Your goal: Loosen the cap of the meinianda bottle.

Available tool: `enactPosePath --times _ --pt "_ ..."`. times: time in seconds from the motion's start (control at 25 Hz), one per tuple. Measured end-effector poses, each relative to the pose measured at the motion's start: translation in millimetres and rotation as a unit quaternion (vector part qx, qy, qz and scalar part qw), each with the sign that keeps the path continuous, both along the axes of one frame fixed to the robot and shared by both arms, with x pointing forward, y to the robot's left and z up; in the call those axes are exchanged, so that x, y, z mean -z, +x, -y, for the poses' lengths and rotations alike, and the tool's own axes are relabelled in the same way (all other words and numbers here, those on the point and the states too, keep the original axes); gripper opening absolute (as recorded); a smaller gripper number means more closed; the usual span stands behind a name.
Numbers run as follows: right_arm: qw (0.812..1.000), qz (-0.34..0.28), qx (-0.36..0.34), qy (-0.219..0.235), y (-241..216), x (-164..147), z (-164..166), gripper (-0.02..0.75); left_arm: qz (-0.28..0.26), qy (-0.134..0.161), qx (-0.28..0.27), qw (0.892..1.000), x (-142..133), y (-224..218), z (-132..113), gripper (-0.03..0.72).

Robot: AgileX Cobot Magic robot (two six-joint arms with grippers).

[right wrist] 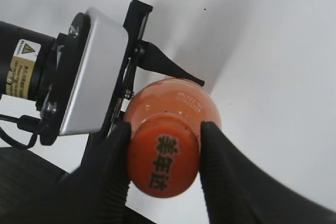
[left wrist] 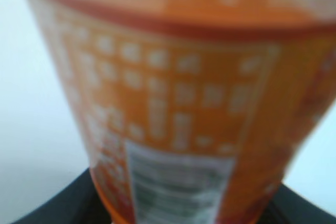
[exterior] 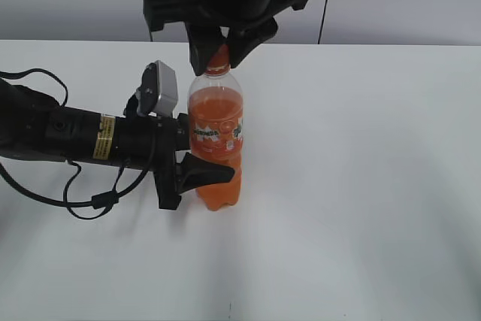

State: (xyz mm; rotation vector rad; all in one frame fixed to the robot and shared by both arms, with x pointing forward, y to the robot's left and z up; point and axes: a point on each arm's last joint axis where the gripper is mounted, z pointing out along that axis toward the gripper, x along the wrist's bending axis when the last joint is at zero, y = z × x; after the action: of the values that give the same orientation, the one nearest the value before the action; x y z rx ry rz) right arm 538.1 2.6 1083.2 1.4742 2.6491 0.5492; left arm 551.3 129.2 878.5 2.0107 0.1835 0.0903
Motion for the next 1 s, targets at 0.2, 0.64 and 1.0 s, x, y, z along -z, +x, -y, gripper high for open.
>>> enactPosePath --times 0.2,0.64,1.0 --pt "0.995 0.026 -0.089 -0.021 -0.1 0.0 0.0 0.290 0.000 0.000 0.000 1.000 0.0 0.0 0.0 0.382" --pt "0.843 0.145 -0.509 -0.098 -2.9 -0.3 -2.9 0.296 0.009 0.001 0.008 1.000 0.0 -0.6 0.1 0.382" --pt "0.701 0.193 -0.673 -0.136 -4.3 -0.6 -2.3 0.300 0.009 0.001 0.007 1.000 -0.2 -0.4 0.9 0.382"
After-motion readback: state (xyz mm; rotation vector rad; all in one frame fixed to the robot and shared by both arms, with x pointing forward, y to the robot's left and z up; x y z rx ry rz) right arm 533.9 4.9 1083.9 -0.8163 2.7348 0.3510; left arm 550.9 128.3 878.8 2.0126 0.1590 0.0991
